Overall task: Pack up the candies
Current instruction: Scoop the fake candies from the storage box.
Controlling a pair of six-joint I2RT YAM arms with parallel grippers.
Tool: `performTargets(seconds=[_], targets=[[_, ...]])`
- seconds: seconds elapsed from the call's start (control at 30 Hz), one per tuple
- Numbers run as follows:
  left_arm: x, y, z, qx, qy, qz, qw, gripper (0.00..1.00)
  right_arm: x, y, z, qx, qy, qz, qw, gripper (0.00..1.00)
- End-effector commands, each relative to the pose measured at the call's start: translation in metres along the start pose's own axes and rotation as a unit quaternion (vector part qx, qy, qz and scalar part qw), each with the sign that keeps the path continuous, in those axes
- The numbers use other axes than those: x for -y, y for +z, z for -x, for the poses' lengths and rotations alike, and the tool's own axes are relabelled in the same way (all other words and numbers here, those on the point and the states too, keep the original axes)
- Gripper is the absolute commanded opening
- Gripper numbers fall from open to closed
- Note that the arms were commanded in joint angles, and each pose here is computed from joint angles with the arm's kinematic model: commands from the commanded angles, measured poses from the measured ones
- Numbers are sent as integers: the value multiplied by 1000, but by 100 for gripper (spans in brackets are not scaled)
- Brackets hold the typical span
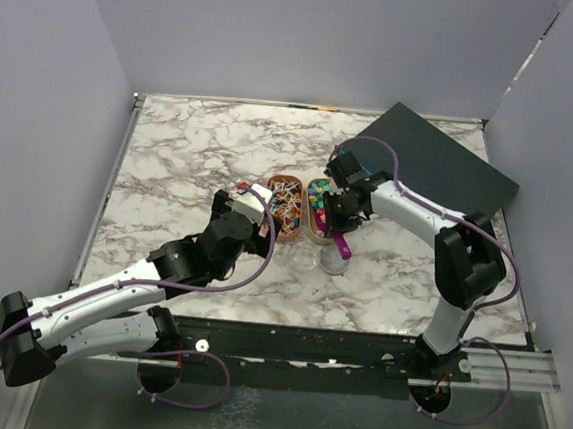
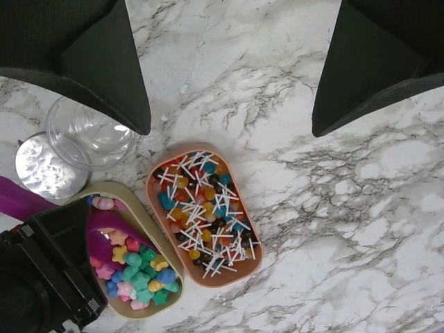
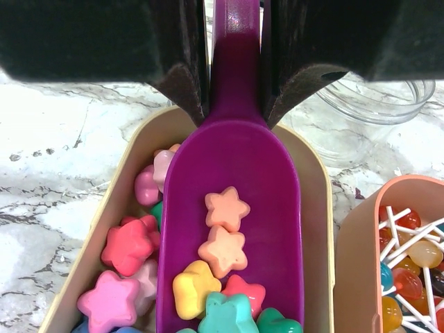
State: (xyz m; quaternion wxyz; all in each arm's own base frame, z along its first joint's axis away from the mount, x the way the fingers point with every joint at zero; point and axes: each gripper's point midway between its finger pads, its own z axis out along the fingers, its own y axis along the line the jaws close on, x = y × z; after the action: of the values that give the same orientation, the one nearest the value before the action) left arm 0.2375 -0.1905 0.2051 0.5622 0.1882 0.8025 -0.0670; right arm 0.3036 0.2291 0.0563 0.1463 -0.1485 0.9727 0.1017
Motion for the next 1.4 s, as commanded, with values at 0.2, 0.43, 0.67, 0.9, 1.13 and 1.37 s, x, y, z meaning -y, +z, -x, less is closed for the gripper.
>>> performTargets(seconds=[0.2,0.43,0.67,0.9,1.13,1.37], targets=[[-8,1,2,0,6,22,1000,99,7,-10,17,73,-12,-6,997,1],[-9,2,1,-2,8,26,1000,99,11,-9,7,92,-24,-4,995,1],[-8,3,-2,-6,10,27,1000,99,14,-12,1,124,-45,3,991,1],[-8,4,-3,-9,10,27,1000,99,16,-13,-4,133,-49,4,990,1],[-5,7,-6,-16,11,24,1000,99,16,-19,-3,158,-61,8,986,1],[-4,8,-7,-18,12,23,1000,99,21,-28,0,185,-72,-1,980,1]])
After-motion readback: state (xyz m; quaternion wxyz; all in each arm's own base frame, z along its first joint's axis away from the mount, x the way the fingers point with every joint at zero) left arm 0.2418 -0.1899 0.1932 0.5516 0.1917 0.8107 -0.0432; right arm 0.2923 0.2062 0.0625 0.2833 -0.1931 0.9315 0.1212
